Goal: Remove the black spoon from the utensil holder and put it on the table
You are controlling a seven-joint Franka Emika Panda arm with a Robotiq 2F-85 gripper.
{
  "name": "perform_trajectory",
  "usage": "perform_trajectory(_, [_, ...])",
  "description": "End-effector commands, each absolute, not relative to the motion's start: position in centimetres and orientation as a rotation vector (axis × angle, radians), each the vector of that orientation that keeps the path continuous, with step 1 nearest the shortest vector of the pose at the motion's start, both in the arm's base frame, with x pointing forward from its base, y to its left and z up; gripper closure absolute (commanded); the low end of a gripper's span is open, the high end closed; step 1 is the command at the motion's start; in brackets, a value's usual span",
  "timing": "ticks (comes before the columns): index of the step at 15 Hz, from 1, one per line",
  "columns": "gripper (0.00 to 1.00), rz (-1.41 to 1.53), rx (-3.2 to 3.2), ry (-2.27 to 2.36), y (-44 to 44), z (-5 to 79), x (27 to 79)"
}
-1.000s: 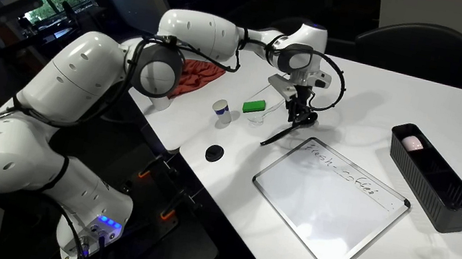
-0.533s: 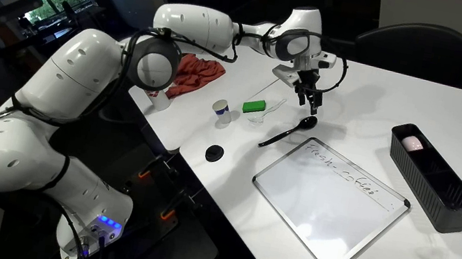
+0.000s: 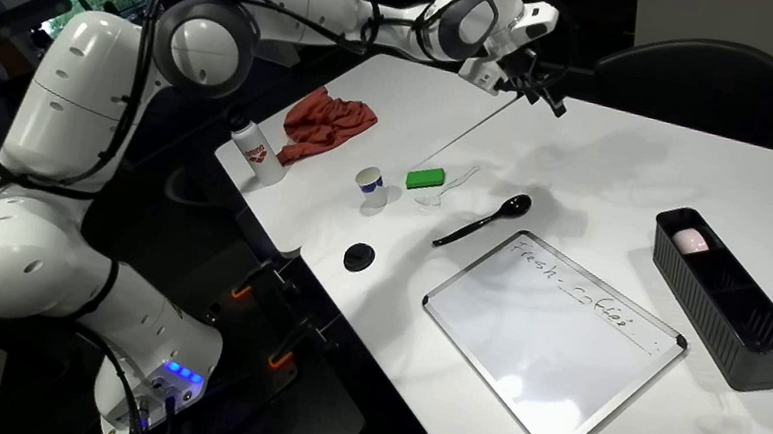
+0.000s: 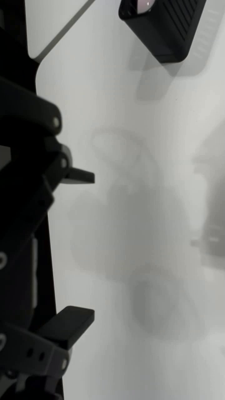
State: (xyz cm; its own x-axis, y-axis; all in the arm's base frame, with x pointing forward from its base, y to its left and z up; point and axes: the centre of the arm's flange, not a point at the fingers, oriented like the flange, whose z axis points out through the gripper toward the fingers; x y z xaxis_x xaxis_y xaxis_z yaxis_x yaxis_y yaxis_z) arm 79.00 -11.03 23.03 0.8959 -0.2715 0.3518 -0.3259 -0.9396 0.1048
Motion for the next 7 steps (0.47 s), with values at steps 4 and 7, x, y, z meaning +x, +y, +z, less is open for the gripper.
perform_trajectory(4, [0.00, 0.690, 2.794, -0.498, -10.5, 29.8, 70.8])
perform_trajectory(7, [0.00, 0.735, 2.767, -0.501, -10.7, 31.7, 68.9])
